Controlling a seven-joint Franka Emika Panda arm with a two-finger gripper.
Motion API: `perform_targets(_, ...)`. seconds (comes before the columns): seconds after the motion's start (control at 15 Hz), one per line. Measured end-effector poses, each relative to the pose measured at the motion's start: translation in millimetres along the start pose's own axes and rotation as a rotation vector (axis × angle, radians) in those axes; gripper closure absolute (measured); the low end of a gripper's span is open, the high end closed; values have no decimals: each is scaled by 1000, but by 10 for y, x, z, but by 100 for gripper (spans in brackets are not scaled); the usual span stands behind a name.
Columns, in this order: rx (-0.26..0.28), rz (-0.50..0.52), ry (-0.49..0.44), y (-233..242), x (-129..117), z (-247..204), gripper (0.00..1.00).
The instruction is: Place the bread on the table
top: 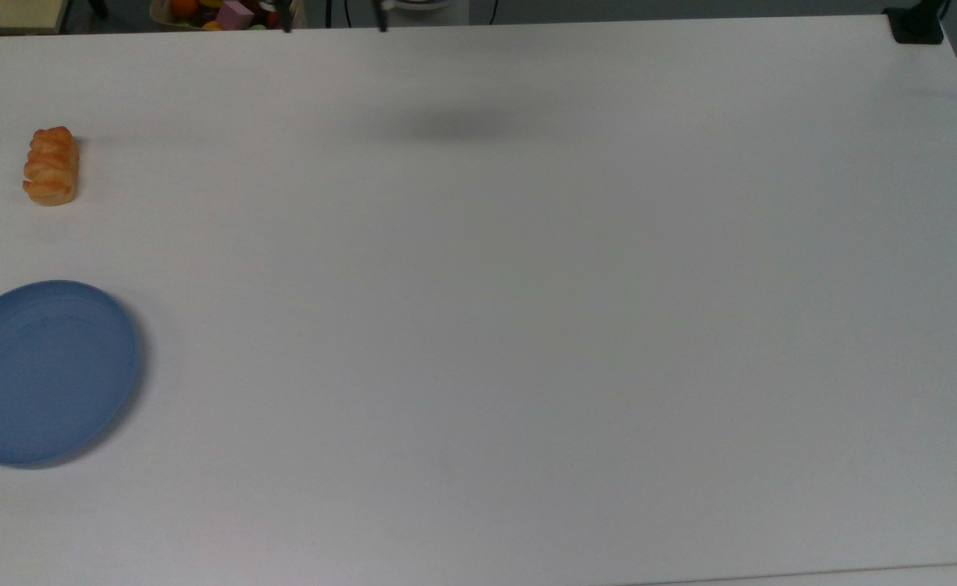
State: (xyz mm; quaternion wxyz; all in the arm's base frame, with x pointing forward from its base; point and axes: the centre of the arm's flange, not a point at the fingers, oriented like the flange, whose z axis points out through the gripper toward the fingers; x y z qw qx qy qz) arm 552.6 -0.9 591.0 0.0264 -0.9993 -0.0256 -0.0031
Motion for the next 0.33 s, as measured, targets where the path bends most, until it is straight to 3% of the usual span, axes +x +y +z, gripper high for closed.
perform_targets(0.13,0,-32,-18,-199,-10,24,0)
perform_targets(0.33,0,-3,-21,-181,-14,26,0)
